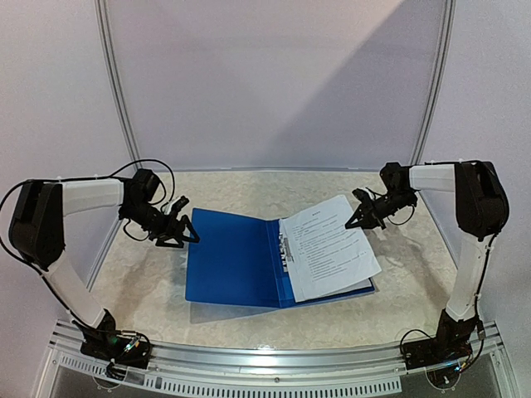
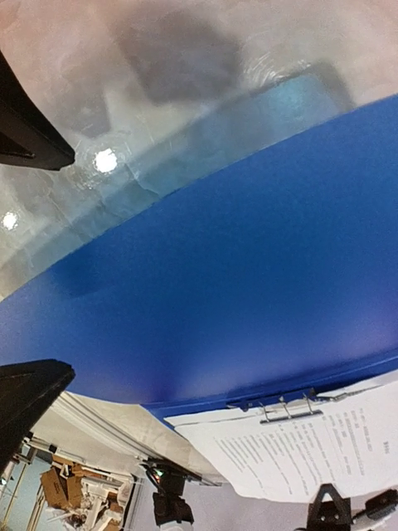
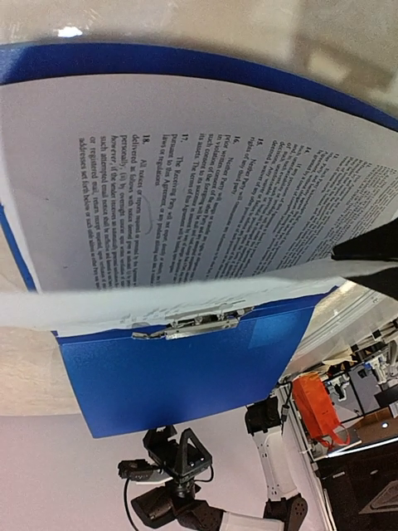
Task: Put the files into the folder
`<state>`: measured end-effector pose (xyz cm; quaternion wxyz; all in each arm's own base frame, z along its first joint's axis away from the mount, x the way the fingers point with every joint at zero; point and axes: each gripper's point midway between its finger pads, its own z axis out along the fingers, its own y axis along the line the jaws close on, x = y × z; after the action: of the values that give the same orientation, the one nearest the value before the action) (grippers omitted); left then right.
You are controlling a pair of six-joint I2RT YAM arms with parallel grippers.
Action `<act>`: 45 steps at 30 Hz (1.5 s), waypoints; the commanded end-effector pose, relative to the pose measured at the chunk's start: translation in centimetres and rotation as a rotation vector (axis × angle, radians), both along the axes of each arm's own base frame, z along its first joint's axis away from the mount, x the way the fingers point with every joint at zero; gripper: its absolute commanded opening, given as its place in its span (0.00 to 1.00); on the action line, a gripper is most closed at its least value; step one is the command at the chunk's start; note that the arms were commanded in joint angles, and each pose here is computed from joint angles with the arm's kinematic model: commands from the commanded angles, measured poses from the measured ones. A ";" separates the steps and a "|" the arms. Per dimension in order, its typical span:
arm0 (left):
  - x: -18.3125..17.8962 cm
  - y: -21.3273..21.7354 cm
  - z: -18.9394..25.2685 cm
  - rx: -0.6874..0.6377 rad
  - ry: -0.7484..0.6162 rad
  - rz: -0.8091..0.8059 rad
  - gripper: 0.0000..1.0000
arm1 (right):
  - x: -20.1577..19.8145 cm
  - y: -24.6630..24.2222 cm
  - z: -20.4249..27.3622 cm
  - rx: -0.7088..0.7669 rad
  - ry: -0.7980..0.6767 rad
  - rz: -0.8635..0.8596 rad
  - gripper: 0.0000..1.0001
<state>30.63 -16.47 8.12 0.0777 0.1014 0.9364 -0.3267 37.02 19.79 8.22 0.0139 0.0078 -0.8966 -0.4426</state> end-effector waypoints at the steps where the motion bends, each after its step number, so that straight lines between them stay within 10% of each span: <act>1: 0.2 -0.4 -0.4 -0.028 0.010 0.007 0.80 | 0.9 0.1 -0.8 0.006 -0.015 -0.028 0.00; 45: 0.5 -0.6 0.4 -0.033 -0.017 -0.004 0.79 | -0.9 2.0 -3.0 0.007 0.016 0.011 0.00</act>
<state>30.79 -16.84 8.03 0.0765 0.0967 0.9326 -0.3391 36.53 21.60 6.35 0.0122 0.0139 -0.8930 -0.4496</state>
